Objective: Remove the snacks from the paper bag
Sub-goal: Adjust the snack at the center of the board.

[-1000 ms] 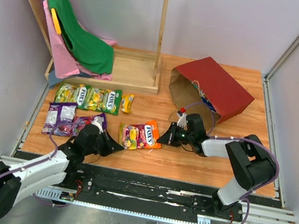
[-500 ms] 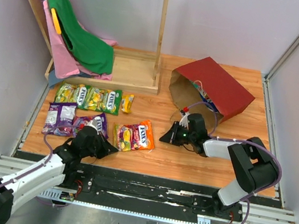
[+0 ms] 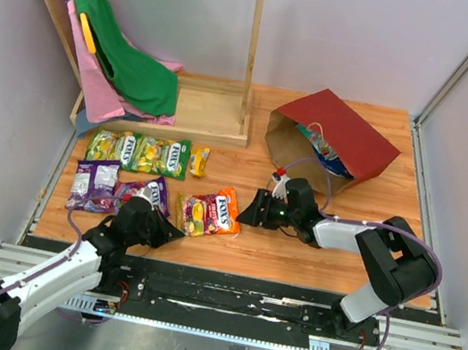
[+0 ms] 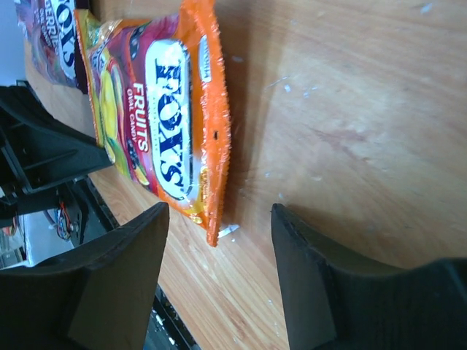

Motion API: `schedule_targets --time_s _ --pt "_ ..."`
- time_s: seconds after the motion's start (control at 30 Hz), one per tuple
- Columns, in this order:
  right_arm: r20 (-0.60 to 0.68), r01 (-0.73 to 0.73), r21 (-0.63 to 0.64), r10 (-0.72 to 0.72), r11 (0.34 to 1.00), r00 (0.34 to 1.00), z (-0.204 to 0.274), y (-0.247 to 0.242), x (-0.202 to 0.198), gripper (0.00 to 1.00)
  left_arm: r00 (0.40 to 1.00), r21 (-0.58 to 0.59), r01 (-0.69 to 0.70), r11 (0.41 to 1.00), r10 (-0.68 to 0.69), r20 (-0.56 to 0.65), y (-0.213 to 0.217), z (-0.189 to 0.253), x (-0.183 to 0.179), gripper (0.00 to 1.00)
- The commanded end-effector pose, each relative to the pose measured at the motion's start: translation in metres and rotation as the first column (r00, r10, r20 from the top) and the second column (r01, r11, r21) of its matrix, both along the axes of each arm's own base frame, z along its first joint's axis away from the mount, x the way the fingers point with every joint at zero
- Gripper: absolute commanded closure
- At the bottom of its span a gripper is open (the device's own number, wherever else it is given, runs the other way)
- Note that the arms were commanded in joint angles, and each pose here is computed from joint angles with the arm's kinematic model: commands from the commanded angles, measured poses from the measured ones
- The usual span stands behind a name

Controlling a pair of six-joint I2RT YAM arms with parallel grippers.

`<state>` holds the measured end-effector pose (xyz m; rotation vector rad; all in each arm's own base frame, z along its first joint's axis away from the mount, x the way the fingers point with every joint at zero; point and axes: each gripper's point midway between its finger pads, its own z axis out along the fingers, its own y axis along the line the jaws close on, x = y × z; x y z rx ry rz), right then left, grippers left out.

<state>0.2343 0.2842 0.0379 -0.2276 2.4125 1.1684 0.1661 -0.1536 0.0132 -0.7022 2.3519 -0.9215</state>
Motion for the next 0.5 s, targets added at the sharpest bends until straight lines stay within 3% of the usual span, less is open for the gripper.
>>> schedule_targets --time_s 0.0,0.27,0.47 --pt "0.008 -0.027 0.009 0.027 1.0 1.0 -0.001 0.017 -0.004 0.42 1.0 0.023 0.001 1.0 -0.001 -0.003 0.004 -0.006 -0.001 1.0" --pt "-0.039 -0.07 0.052 0.072 0.996 0.997 -0.015 0.037 -0.016 0.48 1.0 0.014 0.007 1.0 -0.007 0.002 0.003 -0.006 -0.002 0.99" --pt "-0.072 -0.074 0.081 0.079 0.994 0.994 -0.021 0.044 -0.021 0.62 1.0 0.014 0.012 1.0 -0.012 -0.004 0.002 -0.009 -0.003 0.99"
